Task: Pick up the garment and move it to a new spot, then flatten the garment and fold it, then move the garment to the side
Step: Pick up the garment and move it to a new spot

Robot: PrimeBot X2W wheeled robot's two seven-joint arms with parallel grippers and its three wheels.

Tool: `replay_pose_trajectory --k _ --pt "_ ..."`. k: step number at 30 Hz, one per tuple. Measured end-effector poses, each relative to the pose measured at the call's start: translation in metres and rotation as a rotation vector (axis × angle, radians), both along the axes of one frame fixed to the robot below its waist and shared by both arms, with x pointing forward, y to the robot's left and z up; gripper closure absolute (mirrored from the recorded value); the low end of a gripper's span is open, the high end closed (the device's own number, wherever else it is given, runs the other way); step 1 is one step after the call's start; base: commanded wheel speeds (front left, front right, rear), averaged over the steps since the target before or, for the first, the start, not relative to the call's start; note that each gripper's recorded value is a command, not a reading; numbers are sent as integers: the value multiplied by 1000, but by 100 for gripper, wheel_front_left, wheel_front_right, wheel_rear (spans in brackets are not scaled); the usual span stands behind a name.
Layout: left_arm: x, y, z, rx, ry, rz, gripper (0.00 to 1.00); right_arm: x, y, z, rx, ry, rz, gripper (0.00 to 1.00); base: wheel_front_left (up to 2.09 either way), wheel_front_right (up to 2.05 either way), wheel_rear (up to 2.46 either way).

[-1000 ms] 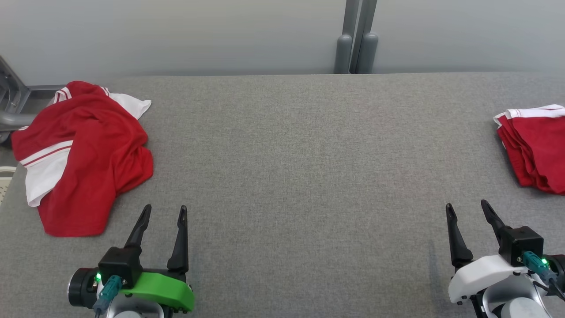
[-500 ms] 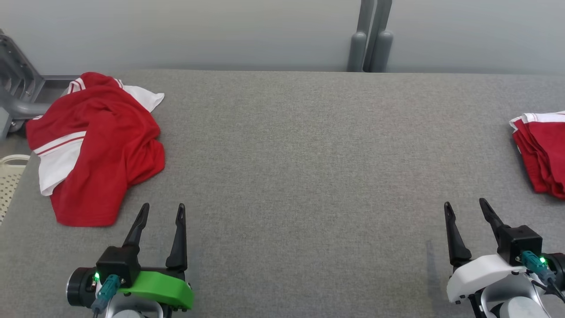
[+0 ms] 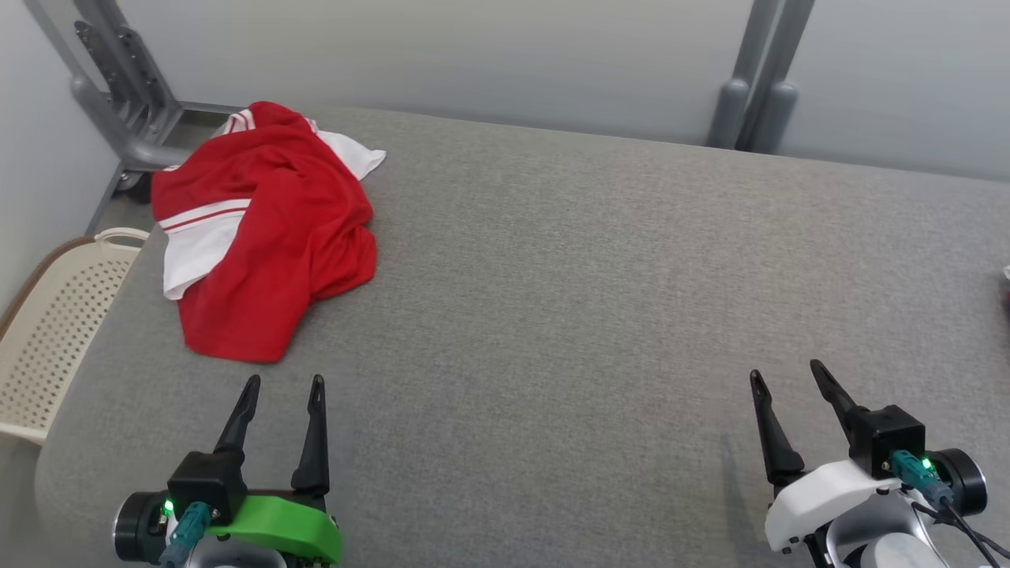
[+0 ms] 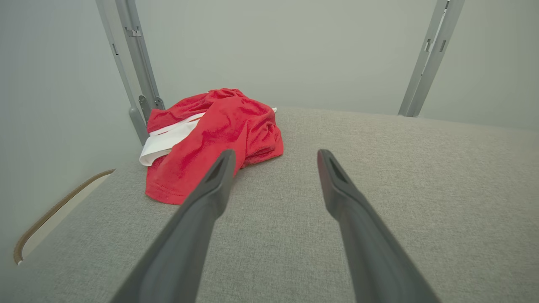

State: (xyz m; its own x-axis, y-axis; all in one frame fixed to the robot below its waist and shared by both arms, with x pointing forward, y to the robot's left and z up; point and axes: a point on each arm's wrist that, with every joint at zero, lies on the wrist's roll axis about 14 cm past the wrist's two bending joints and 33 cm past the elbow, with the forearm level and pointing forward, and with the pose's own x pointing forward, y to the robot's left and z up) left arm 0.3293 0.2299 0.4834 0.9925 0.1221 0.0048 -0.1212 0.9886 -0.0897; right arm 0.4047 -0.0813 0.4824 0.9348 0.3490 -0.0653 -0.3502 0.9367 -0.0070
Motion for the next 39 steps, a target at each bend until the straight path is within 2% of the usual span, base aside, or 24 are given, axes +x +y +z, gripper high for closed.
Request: replay_pose_trajectory --k 13,23,32,36,39 --pt "-50 45 0 6 1 166 0 2 69 4 22 -2 190 0 0 0 0" --pt "-72 62 4 8 -7 241 0 2 99 2 22 4 273 0 0 0 0" --pt "-67 60 1 -34 -8 238 0 1 105 -2 23 14 296 0 0 0 0" --pt "-55 49 -19 -43 78 178 0 2 104 -3 21 19 295 0 0 0 0" --pt "-30 52 -20 -11 142 130 0 8 104 0 17 7 300 0 0 0 0"
